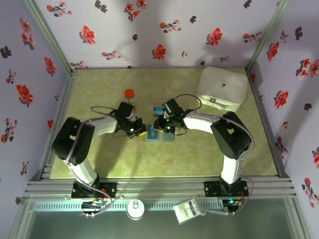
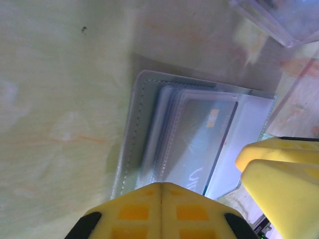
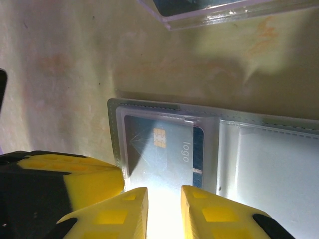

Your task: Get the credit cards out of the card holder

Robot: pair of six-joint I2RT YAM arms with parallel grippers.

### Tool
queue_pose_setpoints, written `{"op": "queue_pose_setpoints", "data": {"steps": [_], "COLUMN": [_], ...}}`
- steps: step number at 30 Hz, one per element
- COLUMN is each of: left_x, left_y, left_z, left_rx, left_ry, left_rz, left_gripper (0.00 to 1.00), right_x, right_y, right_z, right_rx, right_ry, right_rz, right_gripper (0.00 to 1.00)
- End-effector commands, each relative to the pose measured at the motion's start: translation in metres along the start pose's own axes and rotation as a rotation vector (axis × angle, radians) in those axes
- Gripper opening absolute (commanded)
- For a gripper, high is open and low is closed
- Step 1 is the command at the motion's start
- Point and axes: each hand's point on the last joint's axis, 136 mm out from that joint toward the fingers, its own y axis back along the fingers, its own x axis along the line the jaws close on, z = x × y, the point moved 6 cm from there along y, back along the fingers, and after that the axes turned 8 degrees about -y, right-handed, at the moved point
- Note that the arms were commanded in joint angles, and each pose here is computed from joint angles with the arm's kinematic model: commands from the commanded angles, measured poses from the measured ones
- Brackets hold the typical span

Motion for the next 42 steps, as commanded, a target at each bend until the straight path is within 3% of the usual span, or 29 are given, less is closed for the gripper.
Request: {"op": "queue_pose_setpoints", "data": {"steps": [1,21,42], "left_x": [0.000,0.003,-0.008], "left_y": [-0.003,-0.003,0.006], "left_z": [0.003,0.001,0.006], "left_rx": [0.010,0.017,-0.004], "left_ry": [-0.018,-0.014,-0.030], "left_rz": [-0.007,0.009,-0.006], "left_gripper": [0.04,0.03,0.03], "right_x": [-0.002,-0.020,-0.019], "right_y": [-0.008,-0.018,0.005], "right_z": [-0.003,-0.008,-0.005], "right_rx": [0.021,0.038,-0.034], "right_ry": [-0.009,-0.025,0.040], "right_rz": [0.004,-0.045,-0.126], "right_gripper": [0.25,0.25,0.24]}}
